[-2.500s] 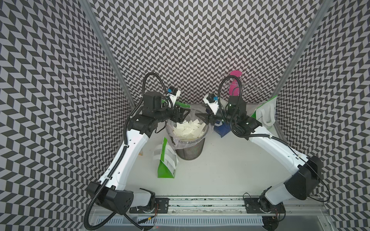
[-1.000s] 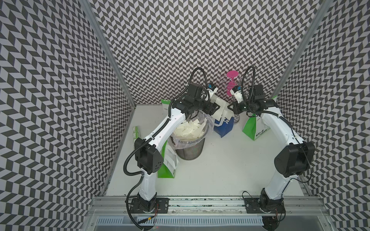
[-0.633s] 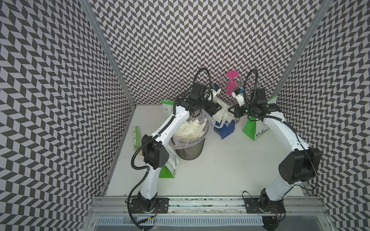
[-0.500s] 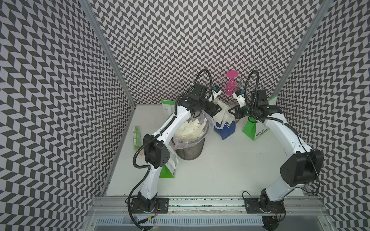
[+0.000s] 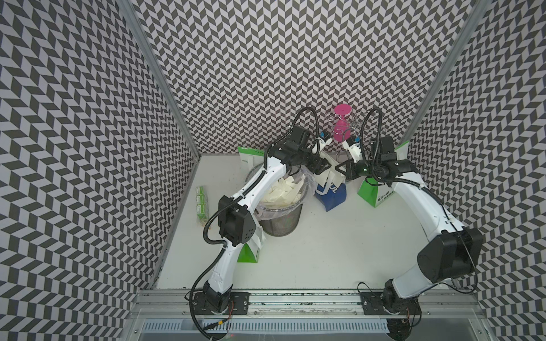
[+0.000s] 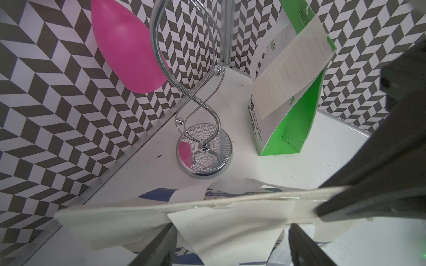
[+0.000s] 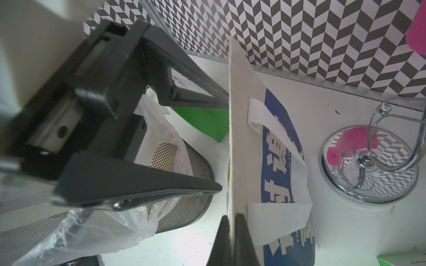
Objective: Shred takeout receipts and throw away
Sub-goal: Tear off the takeout receipt from the takeout bag.
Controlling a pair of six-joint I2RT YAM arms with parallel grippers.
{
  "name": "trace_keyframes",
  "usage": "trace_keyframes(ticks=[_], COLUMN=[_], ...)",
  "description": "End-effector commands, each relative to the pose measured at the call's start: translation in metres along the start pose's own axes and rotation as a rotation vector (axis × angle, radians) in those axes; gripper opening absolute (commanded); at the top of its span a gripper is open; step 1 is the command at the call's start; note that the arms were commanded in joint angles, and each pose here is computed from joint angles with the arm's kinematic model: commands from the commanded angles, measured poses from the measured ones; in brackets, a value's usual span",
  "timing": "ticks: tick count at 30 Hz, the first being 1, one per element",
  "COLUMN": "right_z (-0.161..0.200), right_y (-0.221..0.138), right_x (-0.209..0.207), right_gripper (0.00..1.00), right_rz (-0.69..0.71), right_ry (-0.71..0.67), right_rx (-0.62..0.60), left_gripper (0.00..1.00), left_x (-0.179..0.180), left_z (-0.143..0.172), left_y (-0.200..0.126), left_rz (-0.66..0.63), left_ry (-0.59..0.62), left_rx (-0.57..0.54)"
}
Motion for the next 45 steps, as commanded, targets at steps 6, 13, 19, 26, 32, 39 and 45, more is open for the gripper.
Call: trace_keyframes(ticks=[6,13,19,26,32,39,45], right_z=[-0.017,-0.016,-0.016,-0.015,-0.015,-0.013,-0.005], right_y=[-0.009,-0.006,-0.004,-0.003,-0.005,-0.005,-0.001], right_x=[0.009,0.006,0.005,0.004,0.006,0.004,0.001], right_gripper=[0.00,0.00,0.00,0.00,0.00,0.00,0.00], right_rz=[-0.032,-0.019,-0.021,-0.011,-0.013,0.016,0.051], right_ry=[-0.064,-0.066,-0.067,-0.069,-0.075,-0.075,-0.068], right_rx=[-0.100,-0.082,-0.080,-0.069,-0.072,-0.058,-0.027], left_gripper=[0.76,0.65,0.49,0.30,0.12,0.00,0.00], left_x=[-0.004,-0.012,-0.011,-0.006,0.000,0.002,-0.006], left_z=[-0.008,-0.009,-0.012,-0.010,-0.007,-0.014,-0.034], left_y=[-0.002,-0.003,-0.004,-0.002,0.002,-0.005,-0.027], left_rz=[0.134,0.201,0.190,0.145,0.128,0.170,0.231], left_ry=[0.027,0.047,0.036,0.009,-0.017,-0.038,-0.033], left_rx=[-0.035,-0.045,-0.067,-0.060,-0.047,-0.062,-0.157])
Point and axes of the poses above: each gripper's point midway between its finger pads, its own y axis out along the fingers, its own x axis along the line the jaws close on, z = x × y, the point moved 10 cm from there along -y, back along the fingers, and after that the axes turned 14 degrees about -y, right-handed, at the moved point
